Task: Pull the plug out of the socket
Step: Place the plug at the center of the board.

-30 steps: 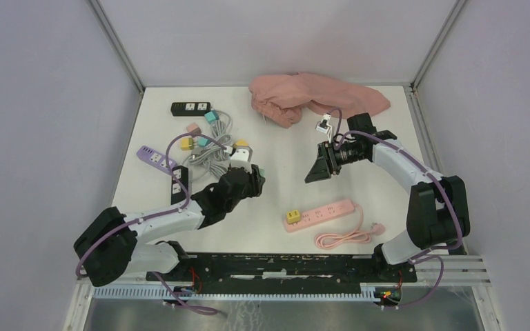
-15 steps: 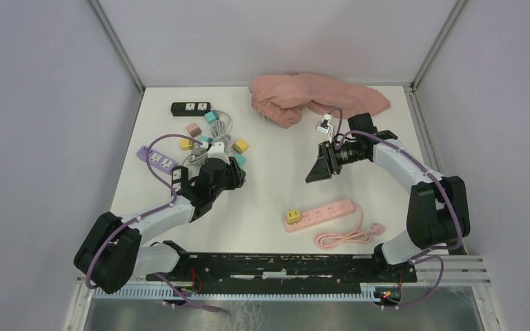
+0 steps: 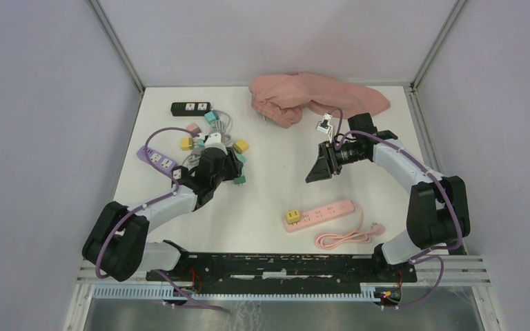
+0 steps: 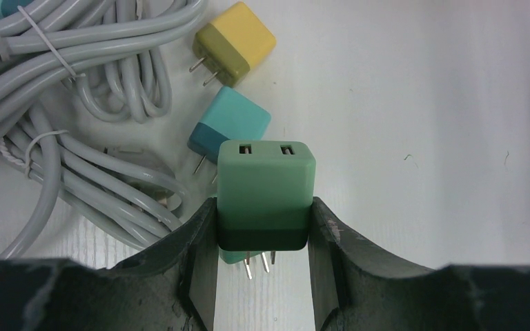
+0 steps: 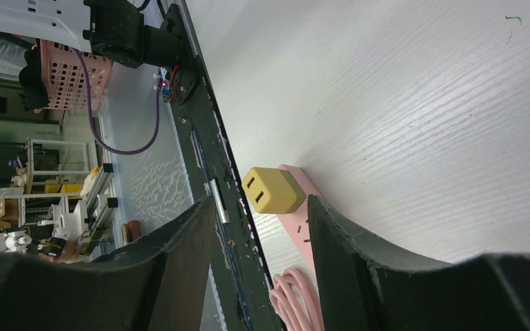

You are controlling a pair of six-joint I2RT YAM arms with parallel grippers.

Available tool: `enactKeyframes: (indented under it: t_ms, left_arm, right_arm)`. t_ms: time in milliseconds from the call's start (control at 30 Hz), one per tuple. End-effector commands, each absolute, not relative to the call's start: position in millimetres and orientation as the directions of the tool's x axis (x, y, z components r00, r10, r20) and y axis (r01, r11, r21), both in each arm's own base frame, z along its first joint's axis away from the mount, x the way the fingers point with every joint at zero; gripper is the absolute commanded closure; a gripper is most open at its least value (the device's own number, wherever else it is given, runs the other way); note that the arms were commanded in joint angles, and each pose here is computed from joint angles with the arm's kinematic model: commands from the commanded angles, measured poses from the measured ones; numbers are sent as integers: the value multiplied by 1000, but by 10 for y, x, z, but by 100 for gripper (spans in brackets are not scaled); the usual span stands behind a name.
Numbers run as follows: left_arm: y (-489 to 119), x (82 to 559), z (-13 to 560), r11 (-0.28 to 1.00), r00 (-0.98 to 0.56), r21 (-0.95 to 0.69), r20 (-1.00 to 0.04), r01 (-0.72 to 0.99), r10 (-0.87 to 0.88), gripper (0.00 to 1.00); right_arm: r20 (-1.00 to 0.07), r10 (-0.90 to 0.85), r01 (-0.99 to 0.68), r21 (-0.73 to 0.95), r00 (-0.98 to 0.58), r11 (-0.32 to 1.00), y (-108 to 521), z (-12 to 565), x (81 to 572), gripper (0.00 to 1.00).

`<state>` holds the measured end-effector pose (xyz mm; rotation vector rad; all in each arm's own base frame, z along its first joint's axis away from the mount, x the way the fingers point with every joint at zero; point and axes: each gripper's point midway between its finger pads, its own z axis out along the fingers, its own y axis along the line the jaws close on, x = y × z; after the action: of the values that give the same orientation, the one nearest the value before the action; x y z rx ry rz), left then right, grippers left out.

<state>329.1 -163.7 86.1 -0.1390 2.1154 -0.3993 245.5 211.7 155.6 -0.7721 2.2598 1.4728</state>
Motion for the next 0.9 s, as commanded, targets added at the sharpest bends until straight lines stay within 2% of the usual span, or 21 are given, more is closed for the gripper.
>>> enactKeyframes:
  t_ms: [0, 633, 867]
  left_arm:
    - [-1632, 3493, 1082, 928, -490, -373, -813, 21, -316, 97]
    - [-1474, 3769, 955, 939, -514, -328, -791, -101, -332, 94]
    - [-1408, 3823, 863, 934, -528, -332, -774, -134, -350, 73]
  right_arm:
    - [-608, -247, -656, 702, -755, 277, 2134, 1729, 2500, 43]
    - [-603, -248, -652, 704, -758, 280, 2133, 1708, 2507, 43]
    - [-602, -249, -651, 706, -759, 280, 2133, 1705, 2503, 43]
